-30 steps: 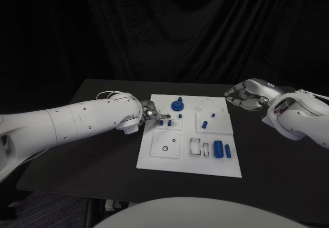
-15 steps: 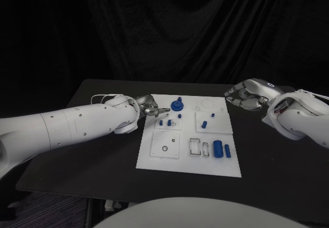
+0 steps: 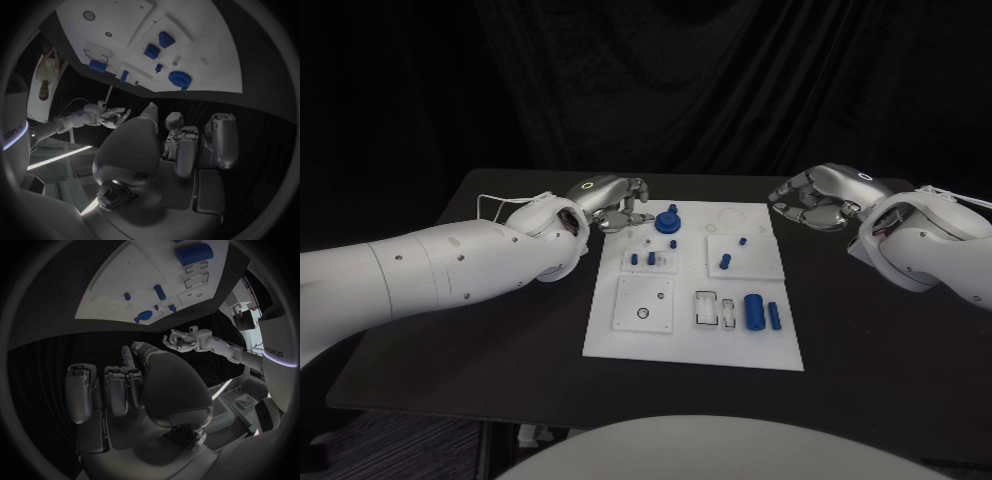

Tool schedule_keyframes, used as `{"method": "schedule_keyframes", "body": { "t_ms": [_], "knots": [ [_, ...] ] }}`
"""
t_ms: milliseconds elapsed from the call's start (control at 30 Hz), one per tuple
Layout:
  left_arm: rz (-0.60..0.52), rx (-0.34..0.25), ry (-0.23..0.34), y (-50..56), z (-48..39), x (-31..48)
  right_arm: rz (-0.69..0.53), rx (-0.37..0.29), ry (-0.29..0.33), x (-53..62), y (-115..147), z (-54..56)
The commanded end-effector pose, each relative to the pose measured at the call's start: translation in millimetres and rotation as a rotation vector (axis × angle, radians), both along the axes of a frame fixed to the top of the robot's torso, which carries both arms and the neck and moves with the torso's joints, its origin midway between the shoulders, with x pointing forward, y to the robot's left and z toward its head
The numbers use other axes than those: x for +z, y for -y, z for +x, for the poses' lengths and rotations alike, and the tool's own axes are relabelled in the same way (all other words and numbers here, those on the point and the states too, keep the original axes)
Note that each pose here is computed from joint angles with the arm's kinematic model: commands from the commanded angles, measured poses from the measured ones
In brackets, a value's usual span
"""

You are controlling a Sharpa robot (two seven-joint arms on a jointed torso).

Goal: Assemble the parts on the task board

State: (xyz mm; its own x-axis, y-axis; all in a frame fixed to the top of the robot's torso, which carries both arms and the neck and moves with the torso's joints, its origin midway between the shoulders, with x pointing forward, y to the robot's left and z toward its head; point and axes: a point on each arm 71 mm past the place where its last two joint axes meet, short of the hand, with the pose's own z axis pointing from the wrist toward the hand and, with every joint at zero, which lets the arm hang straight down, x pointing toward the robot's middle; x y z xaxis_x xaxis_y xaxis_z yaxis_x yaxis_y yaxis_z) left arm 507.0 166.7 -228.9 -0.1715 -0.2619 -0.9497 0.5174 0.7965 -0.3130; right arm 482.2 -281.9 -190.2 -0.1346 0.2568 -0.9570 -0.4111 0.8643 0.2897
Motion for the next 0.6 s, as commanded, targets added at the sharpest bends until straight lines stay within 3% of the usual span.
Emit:
{"method": "schedule_keyframes", "body": {
  "t_ms": [33, 233, 367, 600],
  "knots": [
    [0.037, -0.218, -0.012, 19.9, -5.3, -1.1, 0.000, -0.011, 0.001, -0.6, 0, 0.2],
    [0.065, -0.286, -0.039, 35.3, 2.0, -6.3, 0.002, -0.007, 0.003, -0.5, -2, 0.6],
    [0.136, -0.334, -0.017, 44.9, 5.0, -10.0, 0.004, -0.006, 0.006, -0.3, -3, 0.6],
    [0.184, -0.361, 0.019, 55.5, 8.2, -11.4, 0.004, -0.007, 0.008, -0.2, -4, 1.0]
  ]
}}
